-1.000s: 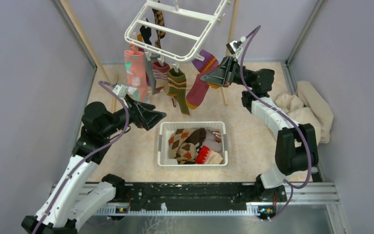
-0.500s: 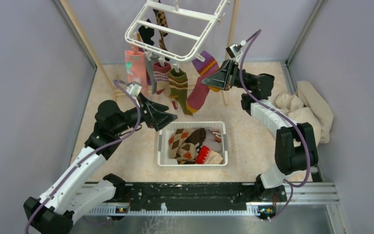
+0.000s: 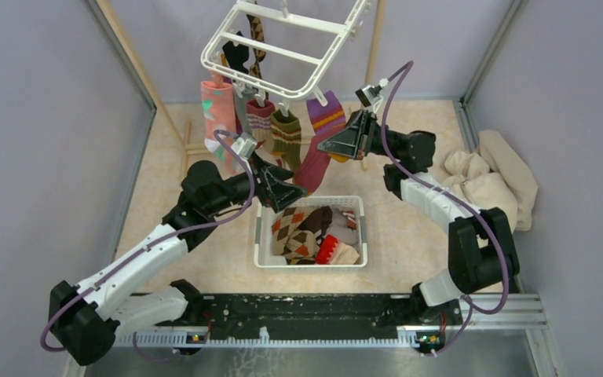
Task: Remove the socks clipped to the hanger
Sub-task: Remove the sock from the hanger.
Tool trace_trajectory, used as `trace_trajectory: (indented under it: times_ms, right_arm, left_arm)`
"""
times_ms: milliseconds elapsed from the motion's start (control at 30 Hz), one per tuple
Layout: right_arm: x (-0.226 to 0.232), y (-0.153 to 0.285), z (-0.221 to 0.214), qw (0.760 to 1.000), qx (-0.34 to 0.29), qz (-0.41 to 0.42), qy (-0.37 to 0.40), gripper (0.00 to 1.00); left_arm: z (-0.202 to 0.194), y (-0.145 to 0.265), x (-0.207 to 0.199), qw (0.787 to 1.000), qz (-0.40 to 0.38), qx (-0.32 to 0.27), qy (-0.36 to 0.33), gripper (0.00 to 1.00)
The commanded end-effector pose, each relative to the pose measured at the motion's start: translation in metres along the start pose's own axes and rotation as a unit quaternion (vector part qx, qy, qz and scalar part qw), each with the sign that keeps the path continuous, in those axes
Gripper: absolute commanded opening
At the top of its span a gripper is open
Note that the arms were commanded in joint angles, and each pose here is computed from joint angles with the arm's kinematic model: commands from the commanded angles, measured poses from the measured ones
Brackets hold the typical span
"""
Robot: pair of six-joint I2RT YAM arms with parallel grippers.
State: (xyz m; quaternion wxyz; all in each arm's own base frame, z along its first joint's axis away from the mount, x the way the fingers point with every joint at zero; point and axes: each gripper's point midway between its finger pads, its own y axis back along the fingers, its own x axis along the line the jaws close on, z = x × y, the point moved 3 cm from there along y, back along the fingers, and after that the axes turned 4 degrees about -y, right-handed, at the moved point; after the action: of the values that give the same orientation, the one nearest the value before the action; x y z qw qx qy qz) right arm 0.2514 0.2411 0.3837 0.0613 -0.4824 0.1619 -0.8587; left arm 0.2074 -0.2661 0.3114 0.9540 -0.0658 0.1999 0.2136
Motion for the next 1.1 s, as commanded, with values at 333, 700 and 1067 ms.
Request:
trace_trajectory:
  times_ms: [333, 700, 1067]
  right_arm:
    - [0.026, -0.007, -0.025, 0.999, -0.002, 0.029, 0.033, 0.0]
    - [0.013, -0.014, -0.034, 1.0, -0.004, 0.016, 0.022, 0.0]
    - [-0.001, -0.015, -0.03, 0.997, -0.001, -0.055, 0.053, 0.37]
  left_arm:
    - [0.009, -0.015, -0.011, 0.998, -0.015, -0.042, -0.036, 0.99]
    - [0.008, -0.029, -0.023, 0.999, -0.033, -0.019, -0.035, 0.58]
    - [0.011, -0.032, -0.013, 0.999, 0.015, 0.026, -0.03, 0.0]
